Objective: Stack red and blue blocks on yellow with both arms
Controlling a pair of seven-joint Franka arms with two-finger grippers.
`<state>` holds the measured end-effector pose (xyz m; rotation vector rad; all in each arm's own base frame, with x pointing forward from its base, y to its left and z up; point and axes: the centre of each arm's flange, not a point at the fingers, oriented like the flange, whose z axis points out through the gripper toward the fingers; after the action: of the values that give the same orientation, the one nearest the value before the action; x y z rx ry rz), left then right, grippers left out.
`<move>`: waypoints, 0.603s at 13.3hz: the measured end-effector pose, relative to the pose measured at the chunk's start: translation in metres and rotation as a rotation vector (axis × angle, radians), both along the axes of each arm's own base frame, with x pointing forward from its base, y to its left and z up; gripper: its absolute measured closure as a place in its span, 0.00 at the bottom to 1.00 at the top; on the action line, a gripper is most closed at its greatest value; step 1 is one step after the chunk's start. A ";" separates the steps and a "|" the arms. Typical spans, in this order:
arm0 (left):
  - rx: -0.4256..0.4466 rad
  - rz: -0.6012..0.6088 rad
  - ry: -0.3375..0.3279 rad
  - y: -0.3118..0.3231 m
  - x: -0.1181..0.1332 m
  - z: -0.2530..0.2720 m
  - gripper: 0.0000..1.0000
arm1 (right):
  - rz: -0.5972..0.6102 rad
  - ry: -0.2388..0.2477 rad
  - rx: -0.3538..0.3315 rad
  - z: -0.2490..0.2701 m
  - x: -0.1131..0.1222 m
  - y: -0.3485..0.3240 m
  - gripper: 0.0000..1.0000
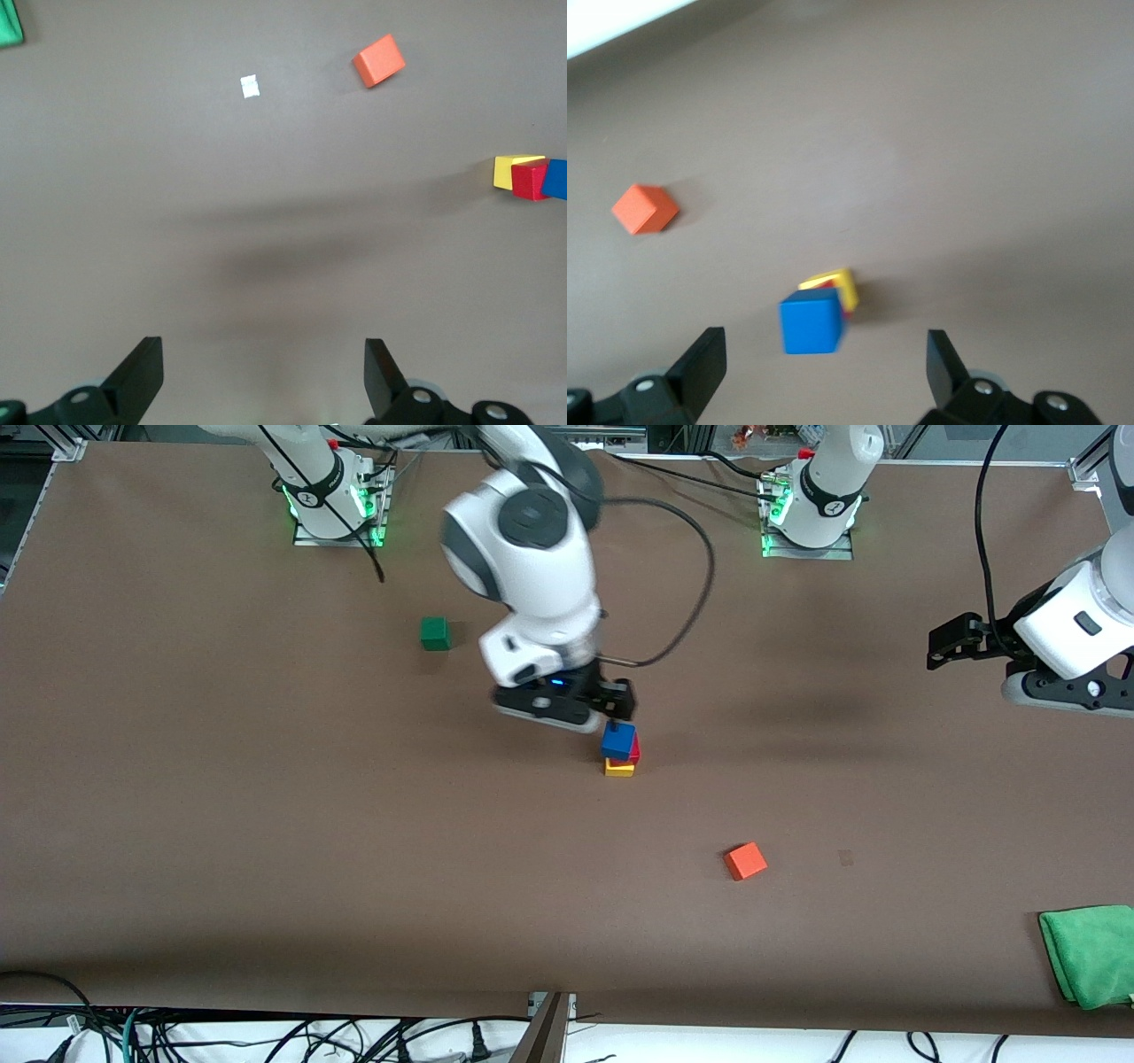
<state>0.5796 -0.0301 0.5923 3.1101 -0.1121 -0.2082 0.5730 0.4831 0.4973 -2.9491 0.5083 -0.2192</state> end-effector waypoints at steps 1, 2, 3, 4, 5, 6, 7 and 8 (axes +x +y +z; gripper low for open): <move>-0.003 0.014 0.003 0.006 -0.004 -0.002 0.00 | 0.012 0.012 -0.023 0.019 0.011 -0.033 0.00; -0.003 0.024 0.005 0.011 -0.006 -0.003 0.00 | 0.037 0.030 -0.047 0.031 0.022 -0.067 0.00; -0.004 0.032 0.008 0.014 -0.007 -0.005 0.00 | 0.057 0.052 -0.052 0.041 0.029 -0.098 0.00; -0.004 0.036 0.011 0.016 -0.007 -0.006 0.00 | 0.072 0.077 -0.040 0.050 0.034 -0.131 0.00; -0.004 0.038 0.012 0.016 -0.007 -0.007 0.00 | 0.089 0.100 -0.030 0.061 0.036 -0.165 0.00; -0.004 0.039 0.012 0.015 -0.007 -0.007 0.00 | 0.111 0.122 -0.031 0.071 0.034 -0.201 0.00; -0.004 0.039 0.011 0.015 -0.007 -0.007 0.00 | 0.130 0.141 -0.030 0.082 0.028 -0.234 0.00; -0.005 0.039 0.008 0.015 -0.006 -0.007 0.00 | 0.148 0.158 -0.027 0.091 0.020 -0.264 0.00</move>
<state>0.5734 -0.0153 0.5850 3.1029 -0.0512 -0.2191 0.5927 0.2195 0.5886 -3.0284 0.3056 0.0236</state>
